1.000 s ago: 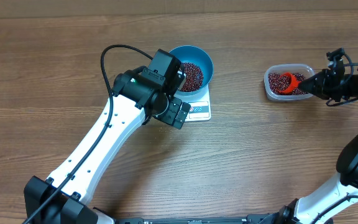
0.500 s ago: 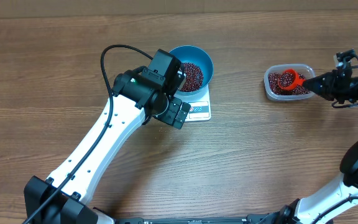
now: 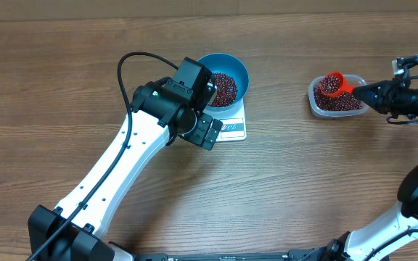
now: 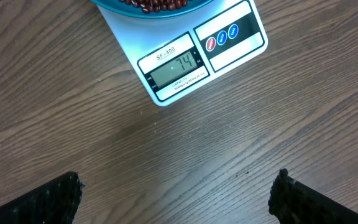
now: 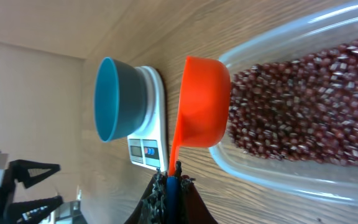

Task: Scoop item into bowl and weigh 150g on scale
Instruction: 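Drag the red cup through the beans with the right gripper to scoop, then lift the filled cup and carry it over the teal bowl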

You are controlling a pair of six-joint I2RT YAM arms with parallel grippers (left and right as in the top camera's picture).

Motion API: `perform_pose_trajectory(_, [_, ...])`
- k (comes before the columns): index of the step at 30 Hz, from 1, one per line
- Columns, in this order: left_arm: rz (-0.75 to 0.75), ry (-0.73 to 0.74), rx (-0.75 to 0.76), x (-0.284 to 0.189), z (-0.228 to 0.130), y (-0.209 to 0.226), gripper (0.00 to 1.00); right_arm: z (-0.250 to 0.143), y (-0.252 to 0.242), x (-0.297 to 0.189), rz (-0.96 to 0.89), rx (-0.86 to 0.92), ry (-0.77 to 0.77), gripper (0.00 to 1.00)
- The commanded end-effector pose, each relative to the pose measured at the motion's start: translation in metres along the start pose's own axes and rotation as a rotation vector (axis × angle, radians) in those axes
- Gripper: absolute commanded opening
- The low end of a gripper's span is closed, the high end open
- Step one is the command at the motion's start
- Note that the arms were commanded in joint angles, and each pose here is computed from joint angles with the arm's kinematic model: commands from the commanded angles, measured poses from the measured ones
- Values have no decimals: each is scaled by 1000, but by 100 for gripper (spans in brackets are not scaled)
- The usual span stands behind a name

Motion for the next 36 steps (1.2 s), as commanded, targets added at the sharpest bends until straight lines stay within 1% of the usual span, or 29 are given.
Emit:
perform_pose_trajectory(1, [2, -18, 17, -6, 1, -1, 100, 1, 13, 9, 90, -27, -4, 4])
perform_pose_trajectory(9, [2, -18, 18, -6, 1, -1, 100, 4, 42, 29, 274, -67, -2, 4])
perform_pose_trajectory(17, [2, -18, 17, -6, 1, -1, 100, -2, 75, 72, 341, -157, 101, 4])
perform_pose_trajectory(22, [2, -18, 17, -6, 1, -1, 100, -7, 103, 102, 380, -259, 166, 4])
perform_pose_trajectory(26, [2, -18, 17, -6, 1, -1, 100, -7, 129, 116, 403, -344, 198, 4])
perform_pose_trajectory(28, [2, -18, 17, -6, 1, -1, 100, -6, 140, 122, 382, -387, 214, 4])
perform_pose_trajectory(36, [2, -18, 17, -6, 1, -1, 100, -7, 173, 147, 176, -510, 281, 4])
Point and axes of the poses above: each gripper's point midway between its finger pads, its own x axis out along the fingers, its own y axis along the line the jaws close on, z = x × y, the point moved 9 cm from there along -x, back along the fingers
